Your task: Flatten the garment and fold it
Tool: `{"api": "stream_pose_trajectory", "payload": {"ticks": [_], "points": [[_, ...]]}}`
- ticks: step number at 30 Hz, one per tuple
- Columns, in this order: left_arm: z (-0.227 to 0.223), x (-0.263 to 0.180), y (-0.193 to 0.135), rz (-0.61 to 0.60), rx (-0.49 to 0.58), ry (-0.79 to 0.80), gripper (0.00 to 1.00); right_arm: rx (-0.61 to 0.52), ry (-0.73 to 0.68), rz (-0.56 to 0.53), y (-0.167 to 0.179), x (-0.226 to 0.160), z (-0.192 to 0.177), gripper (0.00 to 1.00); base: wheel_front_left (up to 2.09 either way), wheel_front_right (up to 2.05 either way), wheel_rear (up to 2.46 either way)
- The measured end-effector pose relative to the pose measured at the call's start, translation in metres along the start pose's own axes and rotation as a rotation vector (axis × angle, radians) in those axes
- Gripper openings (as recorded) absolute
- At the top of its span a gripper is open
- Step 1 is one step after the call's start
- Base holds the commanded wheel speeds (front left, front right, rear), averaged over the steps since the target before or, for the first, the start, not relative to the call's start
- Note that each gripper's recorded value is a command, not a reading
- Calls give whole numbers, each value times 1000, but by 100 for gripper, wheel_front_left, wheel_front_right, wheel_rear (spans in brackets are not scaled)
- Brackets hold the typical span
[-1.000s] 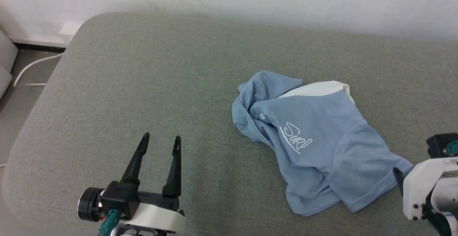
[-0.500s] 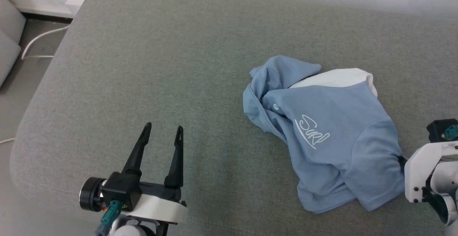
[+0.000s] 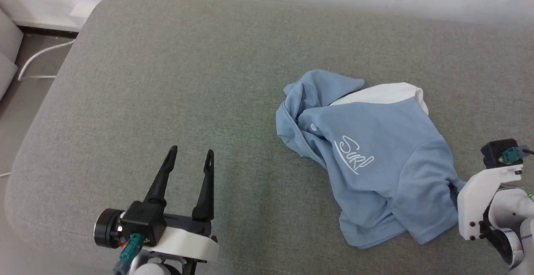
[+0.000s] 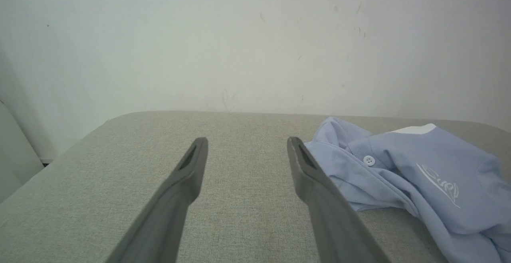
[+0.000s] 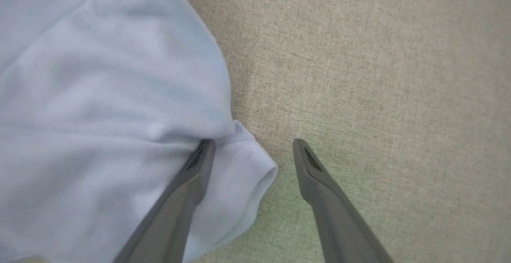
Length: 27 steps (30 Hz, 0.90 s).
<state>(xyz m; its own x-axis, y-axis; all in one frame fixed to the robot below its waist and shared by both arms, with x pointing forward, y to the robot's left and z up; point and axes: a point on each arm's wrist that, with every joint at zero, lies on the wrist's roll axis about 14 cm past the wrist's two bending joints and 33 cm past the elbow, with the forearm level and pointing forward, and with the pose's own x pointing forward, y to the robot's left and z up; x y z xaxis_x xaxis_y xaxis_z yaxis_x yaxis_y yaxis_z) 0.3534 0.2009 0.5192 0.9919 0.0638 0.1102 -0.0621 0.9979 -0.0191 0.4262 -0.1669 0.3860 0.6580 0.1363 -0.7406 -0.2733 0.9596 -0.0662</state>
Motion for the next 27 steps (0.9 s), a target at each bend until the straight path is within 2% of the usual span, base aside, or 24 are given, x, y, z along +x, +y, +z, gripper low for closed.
{"api": "stream_pose_trajectory", "payload": {"ticks": [5,10,12,19,27], "points": [[3,1,-5,-15,-5,-10,100,-1,66,59,20,-11,-11,100,0,0,0],[-2,2,-9,-27,-8,5,100,-17,118,61,20,-8,-25,100,0,0,0],[-5,2,-9,-26,-7,14,100,-22,122,60,18,-4,-27,0,0,0,0],[-7,1,-3,-7,-1,21,100,-20,61,21,5,1,-16,0,0,0,0],[3,0,-9,-28,-10,-11,100,-50,-68,-193,-68,-32,16,0,0,0,0]]}}
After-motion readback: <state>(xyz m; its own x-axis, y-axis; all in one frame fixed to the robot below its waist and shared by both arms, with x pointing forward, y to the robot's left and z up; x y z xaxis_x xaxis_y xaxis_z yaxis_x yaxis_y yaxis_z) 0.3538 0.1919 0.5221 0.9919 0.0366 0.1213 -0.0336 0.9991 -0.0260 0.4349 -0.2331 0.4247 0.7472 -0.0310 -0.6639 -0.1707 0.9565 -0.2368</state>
